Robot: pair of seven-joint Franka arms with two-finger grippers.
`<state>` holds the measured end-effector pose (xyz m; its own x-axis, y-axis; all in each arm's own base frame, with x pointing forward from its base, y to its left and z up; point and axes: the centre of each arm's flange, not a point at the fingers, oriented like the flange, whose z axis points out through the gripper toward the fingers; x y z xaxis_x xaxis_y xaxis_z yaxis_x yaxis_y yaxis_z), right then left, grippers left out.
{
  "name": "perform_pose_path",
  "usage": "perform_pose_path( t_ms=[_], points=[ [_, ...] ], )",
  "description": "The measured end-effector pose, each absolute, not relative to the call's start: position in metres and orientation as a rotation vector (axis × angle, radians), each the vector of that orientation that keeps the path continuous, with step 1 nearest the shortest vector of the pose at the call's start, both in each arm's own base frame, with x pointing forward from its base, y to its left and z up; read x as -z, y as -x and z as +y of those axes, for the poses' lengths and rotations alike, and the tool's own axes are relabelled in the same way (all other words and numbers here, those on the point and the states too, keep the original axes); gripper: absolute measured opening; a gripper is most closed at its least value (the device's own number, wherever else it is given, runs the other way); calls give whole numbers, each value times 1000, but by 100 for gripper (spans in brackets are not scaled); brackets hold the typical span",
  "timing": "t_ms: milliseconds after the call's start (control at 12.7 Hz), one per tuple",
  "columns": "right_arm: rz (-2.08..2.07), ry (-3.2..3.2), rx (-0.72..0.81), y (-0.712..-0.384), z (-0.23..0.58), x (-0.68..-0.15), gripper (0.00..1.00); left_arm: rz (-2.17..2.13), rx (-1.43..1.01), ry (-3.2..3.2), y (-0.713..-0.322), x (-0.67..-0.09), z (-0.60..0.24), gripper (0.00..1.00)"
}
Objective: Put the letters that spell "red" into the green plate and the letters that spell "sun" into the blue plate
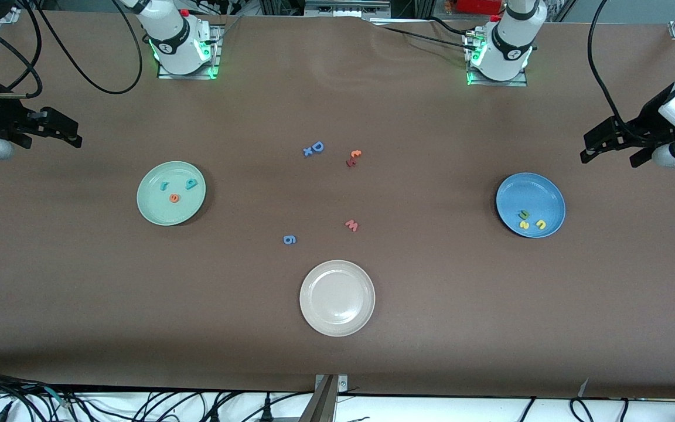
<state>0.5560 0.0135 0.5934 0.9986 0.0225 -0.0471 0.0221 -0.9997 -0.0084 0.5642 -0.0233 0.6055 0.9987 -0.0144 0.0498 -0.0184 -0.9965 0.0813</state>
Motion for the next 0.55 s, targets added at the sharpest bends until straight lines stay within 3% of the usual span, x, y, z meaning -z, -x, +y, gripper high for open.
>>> perform_pose_path(
  t_ms=[552],
  points=[
    [-36, 3133, -73, -556, 14, -594, 100, -11, -110, -3057, -566, -614, -23, 100]
  ],
)
